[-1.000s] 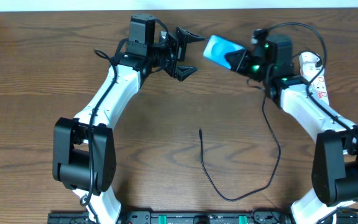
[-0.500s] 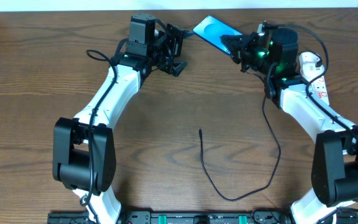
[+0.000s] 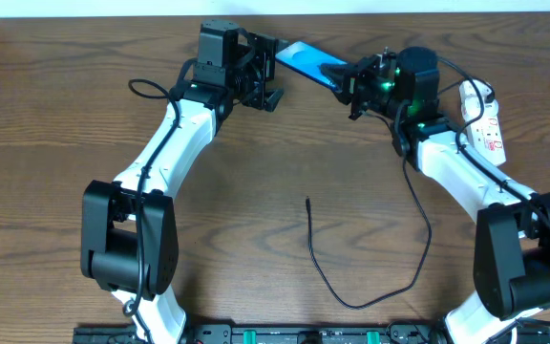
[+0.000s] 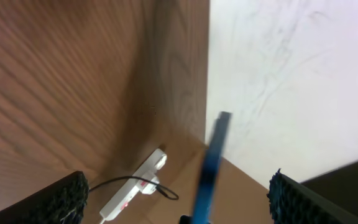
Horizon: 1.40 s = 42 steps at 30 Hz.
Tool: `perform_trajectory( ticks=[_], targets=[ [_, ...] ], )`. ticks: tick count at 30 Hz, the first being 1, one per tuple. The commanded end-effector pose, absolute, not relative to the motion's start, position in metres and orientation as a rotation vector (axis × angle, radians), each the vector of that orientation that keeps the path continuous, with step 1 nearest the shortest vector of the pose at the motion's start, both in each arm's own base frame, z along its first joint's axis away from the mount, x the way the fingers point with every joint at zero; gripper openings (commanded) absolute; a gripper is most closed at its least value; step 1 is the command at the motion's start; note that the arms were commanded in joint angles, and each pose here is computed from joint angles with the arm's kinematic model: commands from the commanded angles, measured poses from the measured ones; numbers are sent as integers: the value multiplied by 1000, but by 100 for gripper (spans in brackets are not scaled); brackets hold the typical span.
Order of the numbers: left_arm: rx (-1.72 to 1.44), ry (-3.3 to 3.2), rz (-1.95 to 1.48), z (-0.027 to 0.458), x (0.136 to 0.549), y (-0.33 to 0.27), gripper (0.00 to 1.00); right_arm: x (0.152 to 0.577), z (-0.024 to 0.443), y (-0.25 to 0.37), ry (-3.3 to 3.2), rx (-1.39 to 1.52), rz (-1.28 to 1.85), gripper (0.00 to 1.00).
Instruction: Plug charger to phone and switch on socket
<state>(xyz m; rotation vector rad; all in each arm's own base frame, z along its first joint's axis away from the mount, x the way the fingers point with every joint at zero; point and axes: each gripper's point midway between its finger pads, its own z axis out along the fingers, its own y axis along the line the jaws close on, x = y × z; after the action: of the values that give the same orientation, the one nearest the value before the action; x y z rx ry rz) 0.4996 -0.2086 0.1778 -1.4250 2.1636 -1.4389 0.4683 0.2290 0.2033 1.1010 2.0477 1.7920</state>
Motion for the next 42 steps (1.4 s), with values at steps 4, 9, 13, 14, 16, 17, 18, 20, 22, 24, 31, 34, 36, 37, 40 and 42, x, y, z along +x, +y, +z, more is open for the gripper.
perform_trajectory(
  ticks=[4, 9, 13, 14, 16, 17, 18, 20, 22, 24, 31, 34, 36, 37, 40, 42],
  targets=[
    [-1404, 2132, -1451, 189, 502, -208, 91, 461, 223, 244, 2040, 1167, 1913, 1],
    [-1404, 2132, -1451, 189, 502, -209, 92, 458, 223, 250, 2049, 1185, 1930, 2],
    [-1401, 2136, -1453, 189, 501, -210, 91, 452, 224, 260, 2070, 1186, 1956, 1],
    [-1399, 2138, -1454, 189, 500, -211, 91, 450, 224, 262, 2073, 1194, 1963, 1],
    [-1394, 2144, -1456, 189, 499, -214, 91, 449, 225, 265, 2075, 1197, 1974, 1],
    [-1392, 2147, -1456, 189, 499, -215, 91, 448, 226, 267, 2075, 1191, 1977, 2],
    [-1390, 2151, -1458, 189, 498, -216, 91, 447, 226, 268, 2076, 1184, 1982, 1],
    [-1389, 2157, -1457, 188, 497, -218, 91, 445, 228, 270, 2082, 1176, 1993, 1],
    [-1388, 2160, -1458, 188, 496, -220, 90, 445, 230, 271, 2081, 1163, 2004, 2],
    [-1389, 2164, -1456, 187, 495, -220, 87, 445, 230, 271, 2078, 1160, 2006, 1],
    [-1389, 2164, -1456, 187, 495, -220, 66, 442, 231, 276, 2094, 1147, 2015, 2],
    [-1389, 2164, -1456, 187, 495, -220, 52, 438, 231, 281, 2105, 1138, 2020, 1],
    [-1389, 2164, -1456, 187, 495, -220, 45, 437, 231, 283, 2109, 1134, 2022, 2],
    [-1389, 2164, -1456, 187, 495, -220, 41, 437, 231, 284, 2111, 1133, 2022, 1],
    [-1389, 2164, -1456, 187, 495, -220, 31, 436, 231, 284, 2112, 1131, 2022, 1],
    [-1389, 2164, -1456, 187, 495, -220, 24, 436, 231, 284, 2112, 1131, 2022, 2]
  ],
)
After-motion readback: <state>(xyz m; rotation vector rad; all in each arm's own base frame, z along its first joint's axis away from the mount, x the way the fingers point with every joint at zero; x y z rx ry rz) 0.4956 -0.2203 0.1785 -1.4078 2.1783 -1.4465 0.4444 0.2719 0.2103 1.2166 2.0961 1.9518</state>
